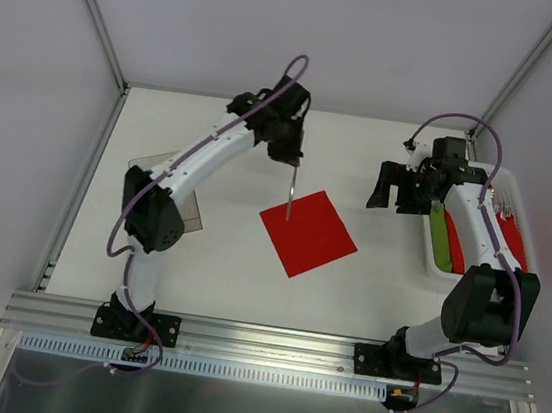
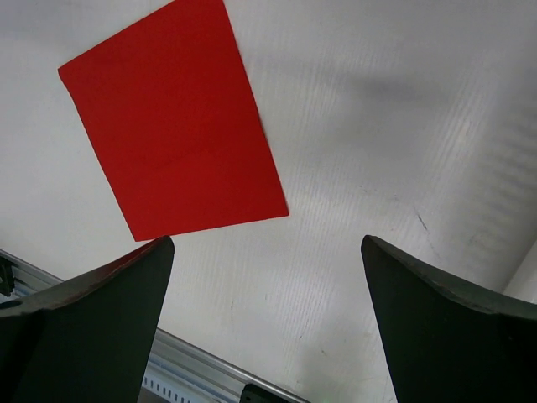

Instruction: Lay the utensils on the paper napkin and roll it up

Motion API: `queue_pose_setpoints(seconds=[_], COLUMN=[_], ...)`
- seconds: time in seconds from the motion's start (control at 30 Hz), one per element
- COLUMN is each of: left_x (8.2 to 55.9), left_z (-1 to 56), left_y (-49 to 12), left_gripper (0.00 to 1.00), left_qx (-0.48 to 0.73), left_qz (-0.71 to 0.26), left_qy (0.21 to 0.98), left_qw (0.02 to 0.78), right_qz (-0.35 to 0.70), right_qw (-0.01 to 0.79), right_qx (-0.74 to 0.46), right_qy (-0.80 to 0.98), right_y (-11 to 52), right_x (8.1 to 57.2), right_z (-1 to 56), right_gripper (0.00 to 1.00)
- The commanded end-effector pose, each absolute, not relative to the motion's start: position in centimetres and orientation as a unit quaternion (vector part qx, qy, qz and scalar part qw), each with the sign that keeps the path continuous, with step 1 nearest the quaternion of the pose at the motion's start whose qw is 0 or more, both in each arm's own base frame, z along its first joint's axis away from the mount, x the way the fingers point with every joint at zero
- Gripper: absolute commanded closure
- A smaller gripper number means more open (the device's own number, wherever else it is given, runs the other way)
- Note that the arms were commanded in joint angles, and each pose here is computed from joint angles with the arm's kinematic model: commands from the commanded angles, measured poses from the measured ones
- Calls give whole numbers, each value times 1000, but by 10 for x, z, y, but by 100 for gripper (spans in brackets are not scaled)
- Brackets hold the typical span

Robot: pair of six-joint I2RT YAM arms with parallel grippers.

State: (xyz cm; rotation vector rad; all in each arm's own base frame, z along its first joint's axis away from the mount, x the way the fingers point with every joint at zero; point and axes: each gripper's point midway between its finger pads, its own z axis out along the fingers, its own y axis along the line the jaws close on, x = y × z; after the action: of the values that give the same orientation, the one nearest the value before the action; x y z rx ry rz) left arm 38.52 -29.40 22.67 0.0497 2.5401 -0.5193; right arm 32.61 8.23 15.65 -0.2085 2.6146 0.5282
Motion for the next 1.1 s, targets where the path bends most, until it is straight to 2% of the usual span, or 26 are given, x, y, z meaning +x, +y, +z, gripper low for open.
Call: queue_pose_setpoints(seconds=[0.0, 0.3, 0.4, 0.5, 0.57, 0.6, 0.7, 0.8, 1.07], left_x=[376, 360, 361, 368, 376, 378, 386, 385, 371], left_z=[196, 127, 121, 141, 160, 163, 185, 200, 224], left_y=[-341, -397, -393, -385, -372, -365, -335, -305, -253], left_gripper=[100, 100, 100, 100, 100, 100, 100, 100, 100], left_qx=[-7, 78, 82, 75, 55, 45, 16, -11, -75], left_qz=[-205, -204, -191, -189, -202, -205, -203, -198, -196], left_qy=[957, 966, 968, 964, 961, 961, 959, 958, 953], left_qw=[206, 140, 143, 171, 182, 180, 197, 205, 217], right_qz=[216, 228, 242, 250, 237, 225, 218, 192, 92], right_qw=[214, 216, 213, 206, 198, 196, 199, 202, 179], right_qx=[-48, -18, -21, -22, -25, -37, -29, -22, -75], right_qy=[951, 949, 947, 946, 951, 954, 955, 960, 977], right_y=[77, 63, 67, 74, 82, 90, 105, 119, 173], right_x=[313, 308, 307, 306, 305, 306, 315, 328, 339], right_z=[159, 158, 158, 154, 147, 141, 139, 134, 94], right_gripper=[1, 1, 1, 2, 9, 20, 31, 36, 36])
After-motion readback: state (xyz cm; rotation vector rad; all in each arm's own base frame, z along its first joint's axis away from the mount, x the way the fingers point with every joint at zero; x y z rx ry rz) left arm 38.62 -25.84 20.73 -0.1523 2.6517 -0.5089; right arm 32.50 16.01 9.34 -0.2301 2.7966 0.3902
